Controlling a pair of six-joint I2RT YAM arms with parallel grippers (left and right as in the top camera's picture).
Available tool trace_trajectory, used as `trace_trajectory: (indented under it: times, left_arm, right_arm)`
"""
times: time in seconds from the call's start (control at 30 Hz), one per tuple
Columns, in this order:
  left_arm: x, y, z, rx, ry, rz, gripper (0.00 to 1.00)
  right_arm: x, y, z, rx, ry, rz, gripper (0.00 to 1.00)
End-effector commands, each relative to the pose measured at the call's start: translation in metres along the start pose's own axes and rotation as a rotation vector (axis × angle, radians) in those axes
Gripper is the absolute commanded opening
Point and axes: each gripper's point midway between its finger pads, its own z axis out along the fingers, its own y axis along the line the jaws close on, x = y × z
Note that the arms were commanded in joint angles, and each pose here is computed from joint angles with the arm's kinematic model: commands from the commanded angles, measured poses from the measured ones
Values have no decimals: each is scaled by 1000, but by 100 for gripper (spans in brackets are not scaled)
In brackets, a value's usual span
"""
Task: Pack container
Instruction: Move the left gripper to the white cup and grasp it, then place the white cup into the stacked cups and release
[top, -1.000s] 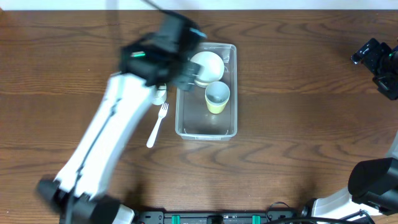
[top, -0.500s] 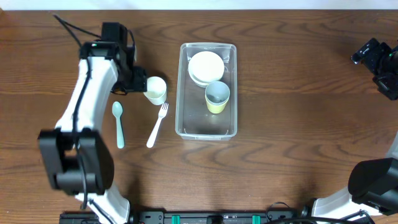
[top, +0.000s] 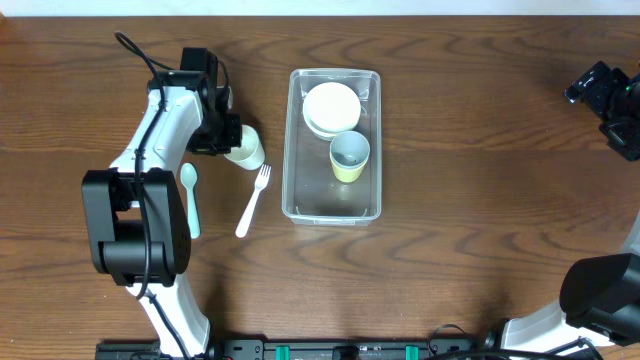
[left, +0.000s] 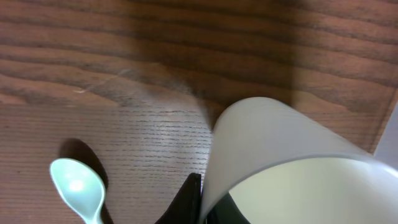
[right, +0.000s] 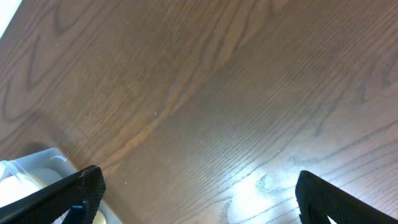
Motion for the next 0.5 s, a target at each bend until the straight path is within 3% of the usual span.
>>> trace_trajectory:
  times: [0.0, 0.13, 0.23, 0.37, 0.47]
  left_arm:
    - [-6, -2, -12, 4, -34, 54, 6]
    - [-12, -8, -57, 6, -109, 87, 6]
    - [-15, -23, -118, 25, -220, 116, 6]
    - [-7, -75, -202, 112, -414, 233, 6]
    - [7, -121, -239, 167, -530, 353, 6]
  right_arm:
    - [0, -2, 2, 5, 5, -1, 99]
    - [0, -2, 2, 5, 5, -1, 99]
    - [0, -2, 2, 5, 5, 0, 99]
    - [0, -2, 2, 5, 5, -1, 99]
    - [0, -2, 2, 5, 5, -1, 99]
